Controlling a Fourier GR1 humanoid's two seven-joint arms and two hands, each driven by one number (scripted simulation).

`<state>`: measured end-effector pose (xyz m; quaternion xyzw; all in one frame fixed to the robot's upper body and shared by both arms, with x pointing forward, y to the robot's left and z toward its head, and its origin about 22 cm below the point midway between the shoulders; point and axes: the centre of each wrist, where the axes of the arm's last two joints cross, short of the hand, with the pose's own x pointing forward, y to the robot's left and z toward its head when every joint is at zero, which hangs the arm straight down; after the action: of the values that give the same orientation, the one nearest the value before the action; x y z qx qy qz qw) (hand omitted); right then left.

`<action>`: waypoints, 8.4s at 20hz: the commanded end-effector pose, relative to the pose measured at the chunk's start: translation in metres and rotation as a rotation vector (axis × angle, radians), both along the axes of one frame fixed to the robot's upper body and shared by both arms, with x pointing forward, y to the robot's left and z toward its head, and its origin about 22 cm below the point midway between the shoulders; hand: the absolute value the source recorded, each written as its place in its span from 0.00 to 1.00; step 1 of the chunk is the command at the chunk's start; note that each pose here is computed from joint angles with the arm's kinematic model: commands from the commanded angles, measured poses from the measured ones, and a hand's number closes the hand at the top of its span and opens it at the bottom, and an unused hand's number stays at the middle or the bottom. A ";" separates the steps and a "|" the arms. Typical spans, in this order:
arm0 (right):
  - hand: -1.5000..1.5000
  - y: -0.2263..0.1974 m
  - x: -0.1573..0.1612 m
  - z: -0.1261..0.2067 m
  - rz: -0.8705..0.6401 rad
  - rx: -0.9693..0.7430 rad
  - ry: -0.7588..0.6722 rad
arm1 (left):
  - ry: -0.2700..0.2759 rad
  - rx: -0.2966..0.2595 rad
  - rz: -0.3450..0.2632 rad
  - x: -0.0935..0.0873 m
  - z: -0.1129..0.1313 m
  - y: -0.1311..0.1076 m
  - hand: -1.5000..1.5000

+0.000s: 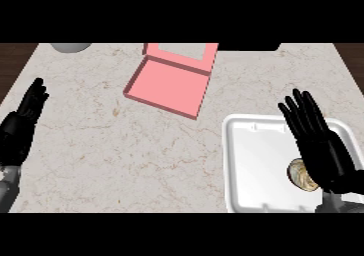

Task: Pick the cupcake from the tray and place it in the cardboard box

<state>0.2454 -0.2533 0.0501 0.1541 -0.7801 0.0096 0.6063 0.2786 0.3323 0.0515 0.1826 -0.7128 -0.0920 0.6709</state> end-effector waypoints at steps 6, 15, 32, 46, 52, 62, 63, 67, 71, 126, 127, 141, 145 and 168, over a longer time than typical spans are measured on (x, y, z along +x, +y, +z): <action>0.00 -0.076 0.051 0.061 -0.004 -0.109 -0.290 | 0.073 0.031 0.047 -0.022 -0.032 -0.023 0.50; 0.00 -0.105 0.015 -0.023 -0.371 -0.346 -0.126 | 0.167 -0.032 0.025 -0.035 -0.040 -0.026 0.50; 0.00 -0.156 0.007 0.069 0.188 -1.395 0.221 | 0.164 -0.013 0.010 -0.043 -0.031 -0.040 0.50; 0.00 -0.088 -0.012 0.039 0.168 -1.479 0.346 | 0.151 -0.011 0.028 -0.045 -0.037 -0.053 0.50; 0.00 -0.092 -0.017 0.011 0.167 -1.496 0.364 | 0.154 -0.026 0.027 -0.054 -0.029 -0.059 0.50; 0.00 -0.081 -0.006 -0.024 0.180 -1.489 0.365 | 0.164 -0.011 0.016 -0.042 -0.044 -0.033 0.50; 0.00 -0.083 -0.022 0.001 0.155 -1.483 0.353 | 0.151 -0.031 0.021 -0.032 -0.037 -0.031 0.50; 0.00 -0.095 -0.016 -0.011 0.165 -1.476 0.361 | 0.159 -0.045 0.023 -0.038 -0.041 -0.039 0.50; 0.00 -0.094 -0.009 -0.025 0.172 -1.479 0.372 | 0.158 -0.019 0.020 -0.040 -0.035 -0.048 0.50; 1.00 -0.006 0.222 0.120 0.160 -0.981 -0.531 | 0.140 -0.026 -0.027 -0.021 -0.043 -0.061 0.50; 1.00 -0.025 0.219 0.112 0.155 -0.968 -0.531 | 0.157 -0.025 -0.023 -0.033 -0.051 -0.062 0.50; 1.00 0.122 0.235 0.154 0.226 -0.988 -0.503 | 0.139 -0.027 -0.017 -0.026 -0.042 -0.075 0.50; 1.00 0.167 0.228 0.153 0.265 -1.022 -0.466 | 0.137 -0.023 -0.026 -0.021 -0.030 -0.047 0.50; 0.00 0.192 0.214 0.081 0.220 -0.901 -0.211 | 0.119 -0.005 -0.090 -0.020 -0.031 -0.065 0.50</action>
<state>0.4589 -0.0592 0.1336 -0.0716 -0.7150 0.4790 0.5042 0.2604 0.2630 0.0198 0.1408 -0.6795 -0.1295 0.7083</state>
